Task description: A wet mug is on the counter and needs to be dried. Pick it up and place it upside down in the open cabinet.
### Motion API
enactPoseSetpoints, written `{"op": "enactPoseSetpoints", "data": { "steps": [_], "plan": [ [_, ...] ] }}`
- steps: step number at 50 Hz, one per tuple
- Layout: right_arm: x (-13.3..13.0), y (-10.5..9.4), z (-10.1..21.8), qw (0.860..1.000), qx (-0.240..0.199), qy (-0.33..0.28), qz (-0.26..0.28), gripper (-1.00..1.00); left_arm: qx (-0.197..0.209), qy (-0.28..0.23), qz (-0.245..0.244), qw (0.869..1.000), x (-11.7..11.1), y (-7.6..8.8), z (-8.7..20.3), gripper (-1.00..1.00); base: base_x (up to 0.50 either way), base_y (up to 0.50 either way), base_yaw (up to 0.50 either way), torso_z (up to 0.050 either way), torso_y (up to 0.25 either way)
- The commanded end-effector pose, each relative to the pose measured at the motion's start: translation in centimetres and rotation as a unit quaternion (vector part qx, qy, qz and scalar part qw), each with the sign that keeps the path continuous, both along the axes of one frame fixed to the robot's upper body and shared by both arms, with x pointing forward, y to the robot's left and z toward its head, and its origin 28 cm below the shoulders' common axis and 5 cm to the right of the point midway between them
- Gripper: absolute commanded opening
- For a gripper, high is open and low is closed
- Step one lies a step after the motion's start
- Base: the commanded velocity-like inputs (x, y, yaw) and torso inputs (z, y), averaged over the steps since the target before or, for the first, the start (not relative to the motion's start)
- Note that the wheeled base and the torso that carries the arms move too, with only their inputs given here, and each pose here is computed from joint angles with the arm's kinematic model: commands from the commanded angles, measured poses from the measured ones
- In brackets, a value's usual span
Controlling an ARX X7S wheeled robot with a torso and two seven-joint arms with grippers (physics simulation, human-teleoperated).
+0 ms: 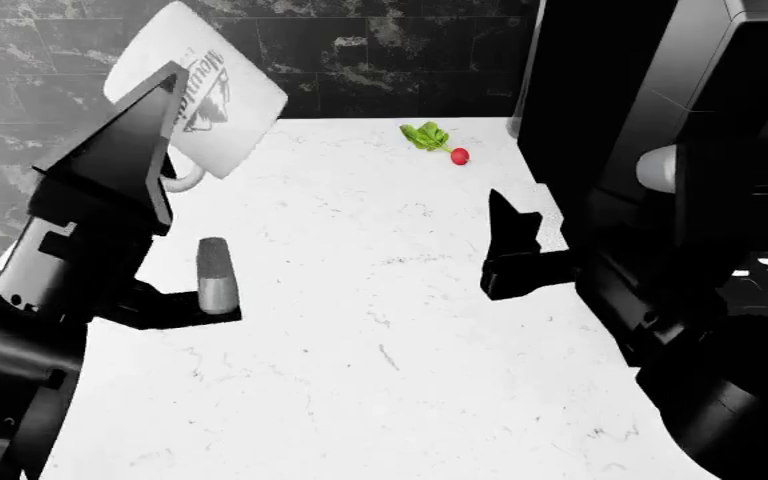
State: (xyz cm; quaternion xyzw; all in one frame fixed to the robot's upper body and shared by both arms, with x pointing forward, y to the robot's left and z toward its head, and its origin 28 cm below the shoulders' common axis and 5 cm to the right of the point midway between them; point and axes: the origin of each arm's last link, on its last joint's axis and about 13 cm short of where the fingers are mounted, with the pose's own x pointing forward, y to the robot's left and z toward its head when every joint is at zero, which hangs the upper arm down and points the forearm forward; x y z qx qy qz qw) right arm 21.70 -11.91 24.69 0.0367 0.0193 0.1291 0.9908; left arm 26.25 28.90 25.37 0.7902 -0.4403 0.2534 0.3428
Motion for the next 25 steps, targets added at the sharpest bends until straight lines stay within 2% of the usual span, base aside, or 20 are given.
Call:
{"op": "enactPoseSetpoints", "data": {
  "steps": [1, 4, 6, 12, 16, 21, 25],
  "plan": [
    [0.4, -0.7, -0.4, 1.0, -0.021, 0.005, 0.011, 1.0, 0.104, -0.025, -0.081, 0.991, 1.5, 1.0, 1.1, -1.0, 0.0, 0.0, 0.0, 0.0, 0.0],
    [0.6, -0.8, -0.5, 1.0, -0.025, 0.006, 0.015, 1.0, 0.154, -0.025, -0.095, 0.983, 2.0, 1.3, 1.4, -1.0, 0.0, 0.0, 0.0, 0.0, 0.0],
    [0.7, -0.8, -0.5, 0.999, -0.029, 0.008, 0.018, 1.0, 0.195, -0.032, -0.144, 0.97, 2.4, 1.6, 1.6, -1.0, 0.0, 0.0, 0.0, 0.0, 0.0],
    [0.7, -0.9, -0.6, 0.999, -0.037, 0.009, 0.021, 1.0, 0.252, -0.019, -0.167, 0.953, 3.5, 2.4, 2.0, -1.0, 0.0, 0.0, 0.0, 0.0, 0.0],
    [0.8, -1.0, -0.4, 1.0, -0.023, 0.007, 0.015, 1.0, 0.262, -0.01, -0.189, 0.946, 4.1, 2.5, 2.2, -1.0, 0.0, 0.0, 0.0, 0.0, 0.0],
    [0.4, -1.0, -0.2, 0.999, -0.035, 0.004, 0.036, 1.0, 0.266, 0.009, -0.202, 0.942, 4.8, 3.0, 2.5, -1.0, 0.0, 0.0, 0.0, 0.0, 0.0],
    [0.2, -1.1, -0.4, 0.998, -0.041, 0.007, 0.039, 1.0, 0.251, 0.024, -0.241, 0.937, 5.4, 3.3, 2.4, -1.0, 0.0, 0.0, 0.0, 0.0, 0.0]
  ]
}}
